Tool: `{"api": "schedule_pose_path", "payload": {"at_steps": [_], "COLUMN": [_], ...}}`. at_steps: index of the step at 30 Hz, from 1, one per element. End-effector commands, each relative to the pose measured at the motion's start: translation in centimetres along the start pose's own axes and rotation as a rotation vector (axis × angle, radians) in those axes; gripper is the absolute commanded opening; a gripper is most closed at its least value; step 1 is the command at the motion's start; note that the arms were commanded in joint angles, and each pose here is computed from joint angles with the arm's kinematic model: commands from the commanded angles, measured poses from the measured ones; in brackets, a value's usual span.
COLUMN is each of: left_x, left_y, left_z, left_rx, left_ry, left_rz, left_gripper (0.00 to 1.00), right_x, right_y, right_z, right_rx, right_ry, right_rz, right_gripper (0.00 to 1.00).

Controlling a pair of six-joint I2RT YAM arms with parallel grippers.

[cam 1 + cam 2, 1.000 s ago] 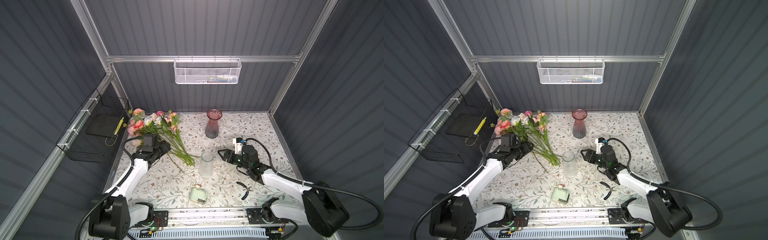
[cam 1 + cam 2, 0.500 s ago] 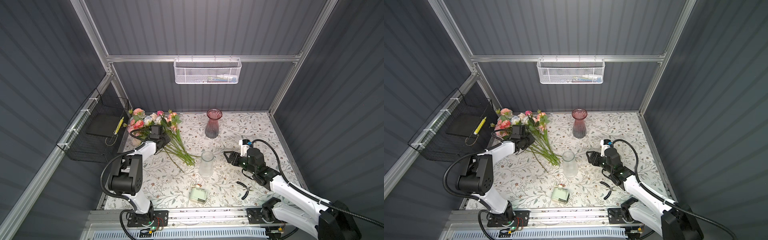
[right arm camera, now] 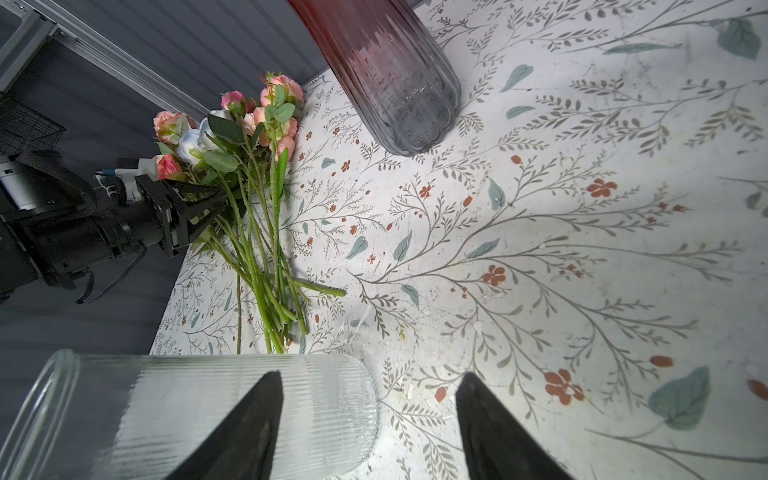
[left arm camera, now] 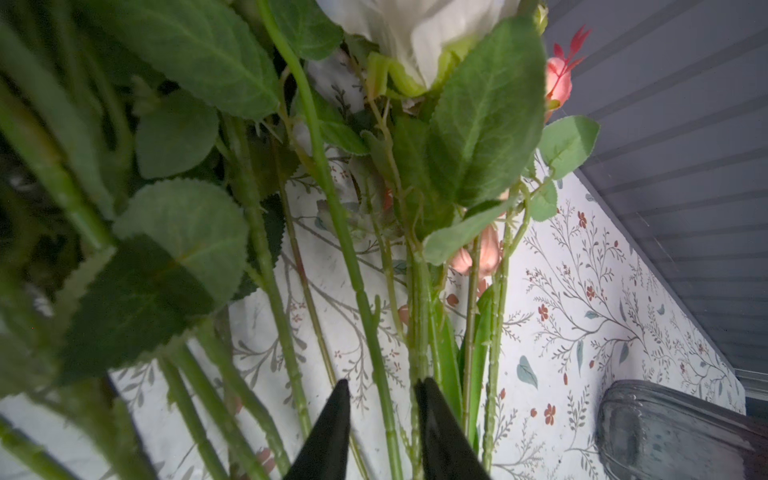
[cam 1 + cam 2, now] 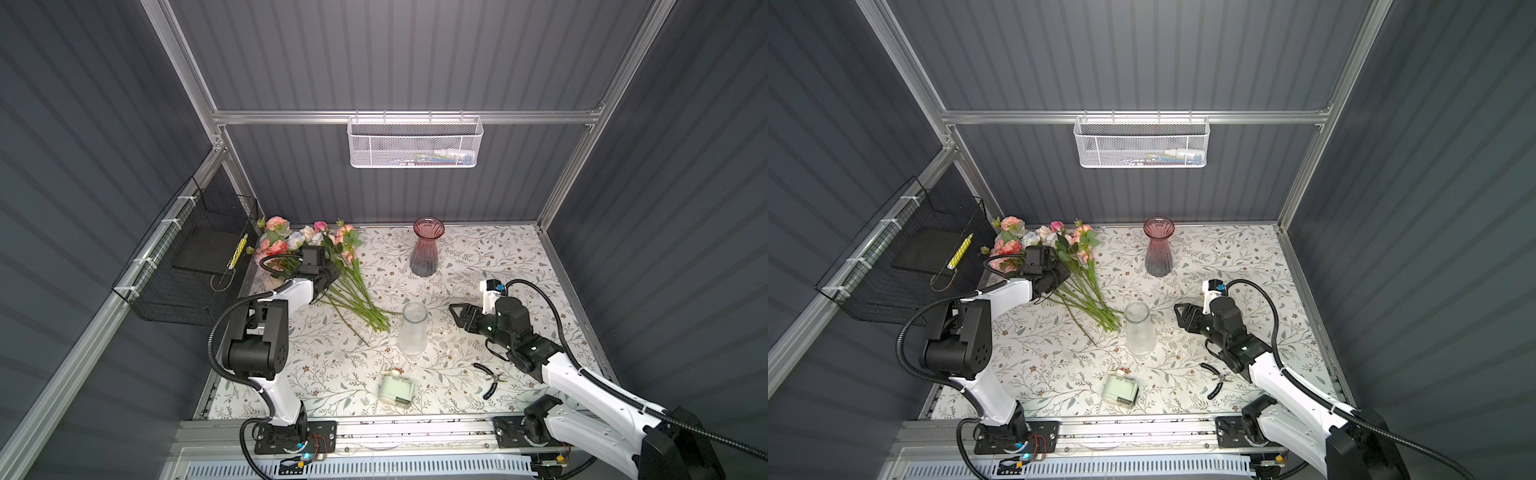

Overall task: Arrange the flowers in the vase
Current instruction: 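Grasp a white rose stem in the bunch with the left gripper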

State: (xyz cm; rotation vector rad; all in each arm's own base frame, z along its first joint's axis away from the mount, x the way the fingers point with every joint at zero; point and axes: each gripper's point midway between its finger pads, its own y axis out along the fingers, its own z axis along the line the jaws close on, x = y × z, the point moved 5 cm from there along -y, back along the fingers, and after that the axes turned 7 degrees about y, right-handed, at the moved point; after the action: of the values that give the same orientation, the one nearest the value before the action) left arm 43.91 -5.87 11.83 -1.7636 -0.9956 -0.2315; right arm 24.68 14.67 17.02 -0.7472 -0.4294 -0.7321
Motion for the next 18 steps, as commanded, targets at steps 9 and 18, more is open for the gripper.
{"api": "schedule_pose_path", "payload": {"at_steps": [9, 18], "left_x": [0.5, 2.3], "left_y": [2.5, -0.8], "left_z": [0.0, -1.7], "left_rx": [0.000, -0.060], "left_ry": [-0.010, -0.026], "left_rz": [-0.005, -0.051], "left_gripper": [0.25, 0.00], "right_x": [-0.5, -0.3], "right_y": [-0.4, -0.9], "right_z": [-0.6, -0.7], "right_rx": [-0.035, -0.043], "right_ry": [-0.017, -0.021], "right_rz": [0.011, -0.008], "right_gripper": [0.69, 0.69]}}
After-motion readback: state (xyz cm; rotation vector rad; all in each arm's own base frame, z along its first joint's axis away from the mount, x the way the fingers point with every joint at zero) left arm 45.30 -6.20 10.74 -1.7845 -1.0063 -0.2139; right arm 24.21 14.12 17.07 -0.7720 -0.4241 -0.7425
